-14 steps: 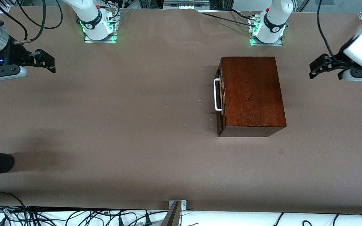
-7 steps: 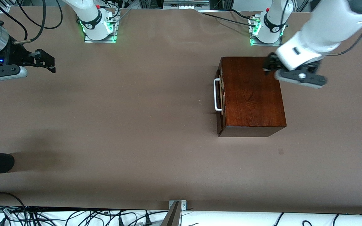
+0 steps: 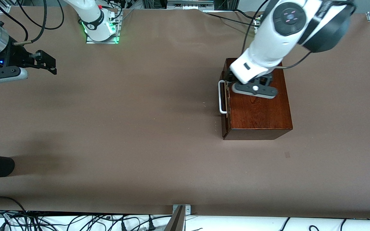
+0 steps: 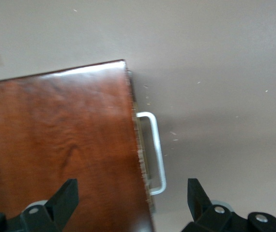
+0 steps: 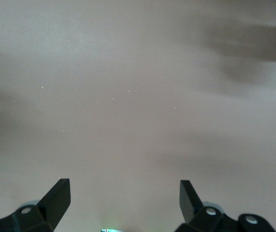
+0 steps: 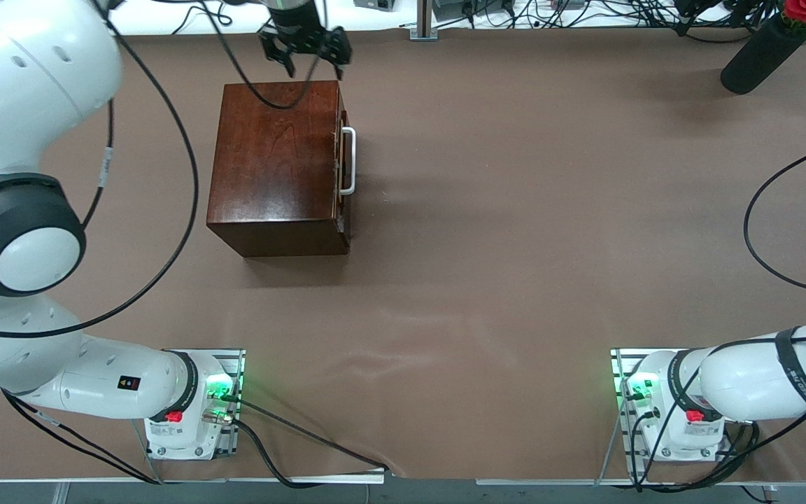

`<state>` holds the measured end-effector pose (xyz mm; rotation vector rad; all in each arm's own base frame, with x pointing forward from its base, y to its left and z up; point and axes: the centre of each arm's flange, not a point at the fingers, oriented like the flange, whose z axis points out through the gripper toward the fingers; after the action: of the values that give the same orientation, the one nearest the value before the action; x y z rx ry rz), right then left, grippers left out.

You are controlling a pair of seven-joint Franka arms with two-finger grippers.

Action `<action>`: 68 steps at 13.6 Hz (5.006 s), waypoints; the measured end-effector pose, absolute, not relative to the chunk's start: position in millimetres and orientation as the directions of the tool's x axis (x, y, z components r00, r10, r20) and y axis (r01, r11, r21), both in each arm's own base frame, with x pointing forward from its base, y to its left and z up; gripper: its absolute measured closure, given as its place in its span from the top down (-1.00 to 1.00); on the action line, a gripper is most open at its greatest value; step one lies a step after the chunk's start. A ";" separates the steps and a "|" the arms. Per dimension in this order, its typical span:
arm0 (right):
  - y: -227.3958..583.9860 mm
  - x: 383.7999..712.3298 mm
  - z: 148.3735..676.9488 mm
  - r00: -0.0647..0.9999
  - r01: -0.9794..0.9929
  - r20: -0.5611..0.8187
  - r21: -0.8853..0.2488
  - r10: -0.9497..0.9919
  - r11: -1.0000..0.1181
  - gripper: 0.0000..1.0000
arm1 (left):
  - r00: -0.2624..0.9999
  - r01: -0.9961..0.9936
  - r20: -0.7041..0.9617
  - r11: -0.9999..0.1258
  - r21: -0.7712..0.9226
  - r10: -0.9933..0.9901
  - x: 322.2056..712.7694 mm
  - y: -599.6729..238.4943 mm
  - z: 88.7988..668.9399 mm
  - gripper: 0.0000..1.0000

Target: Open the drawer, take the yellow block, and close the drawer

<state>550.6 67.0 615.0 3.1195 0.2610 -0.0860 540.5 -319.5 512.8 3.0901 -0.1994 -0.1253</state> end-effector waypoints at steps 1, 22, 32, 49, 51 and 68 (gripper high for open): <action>67.0 550.6 615.0 0.985 0.166 -0.056 0.005 0.166 -0.986 1.00 | 0.988 -0.120 -0.087 -0.992 0.049 -0.124 540.0 -326.9 504.3 1.00; 67.0 550.6 615.0 0.985 0.166 -0.056 0.005 0.166 -0.986 1.00 | 0.985 -0.114 -0.125 -0.993 0.010 -0.115 548.2 -332.3 471.3 1.00; 66.8 550.6 615.0 0.985 0.166 -0.056 0.005 0.166 -0.986 1.00 | 0.987 -0.112 -0.127 -0.987 -0.115 -0.097 526.6 -370.2 430.7 1.00; 66.7 550.5 614.9 0.985 0.166 -0.057 0.005 0.165 -0.986 1.00 | 0.987 -0.092 -0.153 -0.952 -0.291 -0.049 479.9 -438.5 302.7 1.00; 66.7 550.5 614.9 0.985 0.166 -0.057 0.005 0.165 -0.986 1.00 | 0.988 -0.084 -0.148 -0.945 -0.315 -0.038 478.3 -436.6 293.3 1.00; 66.7 550.5 614.9 0.985 0.166 -0.057 0.005 0.165 -0.986 1.00 | 0.998 -0.012 -0.055 -0.972 -0.235 0.001 464.5 -473.0 270.4 1.00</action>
<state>550.5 66.7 614.9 3.1194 0.2602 -0.0887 464.5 -473.0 270.4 3.3779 -0.0096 -0.0929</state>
